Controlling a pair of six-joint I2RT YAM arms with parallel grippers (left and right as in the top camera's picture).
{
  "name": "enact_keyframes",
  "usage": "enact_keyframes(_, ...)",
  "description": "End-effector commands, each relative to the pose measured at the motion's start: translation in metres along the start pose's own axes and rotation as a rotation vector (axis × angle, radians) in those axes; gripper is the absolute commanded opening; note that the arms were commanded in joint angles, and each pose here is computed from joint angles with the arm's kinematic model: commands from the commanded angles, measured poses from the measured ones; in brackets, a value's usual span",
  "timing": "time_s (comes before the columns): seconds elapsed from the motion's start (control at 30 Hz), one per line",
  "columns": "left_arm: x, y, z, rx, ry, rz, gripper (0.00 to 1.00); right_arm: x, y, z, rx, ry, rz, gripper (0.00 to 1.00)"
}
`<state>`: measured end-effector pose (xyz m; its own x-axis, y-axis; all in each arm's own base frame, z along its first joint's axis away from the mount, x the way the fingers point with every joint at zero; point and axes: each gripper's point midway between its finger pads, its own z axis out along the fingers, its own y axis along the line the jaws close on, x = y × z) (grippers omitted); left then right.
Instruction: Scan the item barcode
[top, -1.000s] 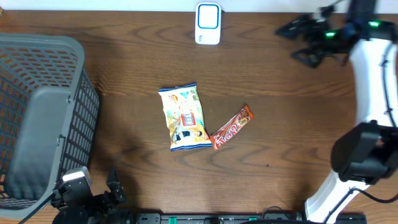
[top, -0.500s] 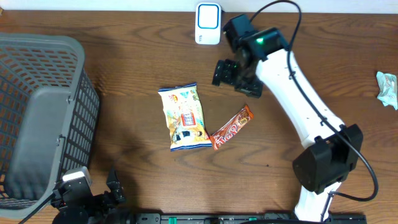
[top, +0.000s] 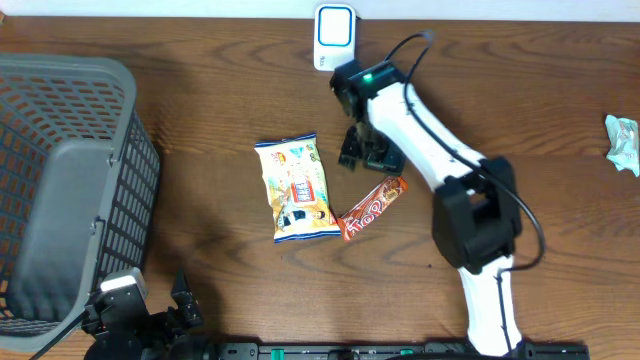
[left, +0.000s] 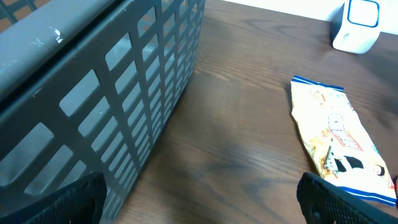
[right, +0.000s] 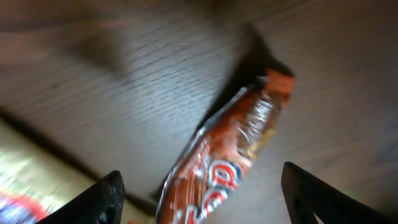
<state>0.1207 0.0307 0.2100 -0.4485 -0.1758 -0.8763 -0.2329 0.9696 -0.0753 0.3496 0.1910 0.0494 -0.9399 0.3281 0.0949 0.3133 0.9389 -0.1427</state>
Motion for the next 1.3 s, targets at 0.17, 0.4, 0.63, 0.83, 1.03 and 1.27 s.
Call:
enact_keyframes(0.17,-0.002,0.001,-0.001,-0.004,-0.009,-0.013,0.98,0.038,0.002,0.055,0.141,0.188,-0.076,0.71)
enact_keyframes(0.4,-0.002,0.001,-0.001,-0.004,-0.009,-0.013,0.98,0.040,-0.011,0.061,0.226,0.184,-0.115,0.46)
enact_keyframes(0.63,-0.002,0.001,-0.001,-0.004,-0.009,-0.013,0.98,0.033,-0.026,0.092,0.289,0.119,-0.096,0.23)
enact_keyframes(0.83,-0.002,0.001,-0.001,-0.004,-0.009,-0.013,0.98,0.048,-0.040,0.112,0.319,0.170,-0.096,0.01)
enact_keyframes(1.03,-0.002,0.001,-0.001,-0.004,-0.009,-0.013,0.98,0.046,0.030,0.070,-0.119,0.293,-0.468,0.01)
enact_keyframes(1.27,-0.002,0.001,-0.001,-0.004,-0.009,-0.013,0.98,0.088,0.058,0.007,-0.560,0.416,-1.008,0.01)
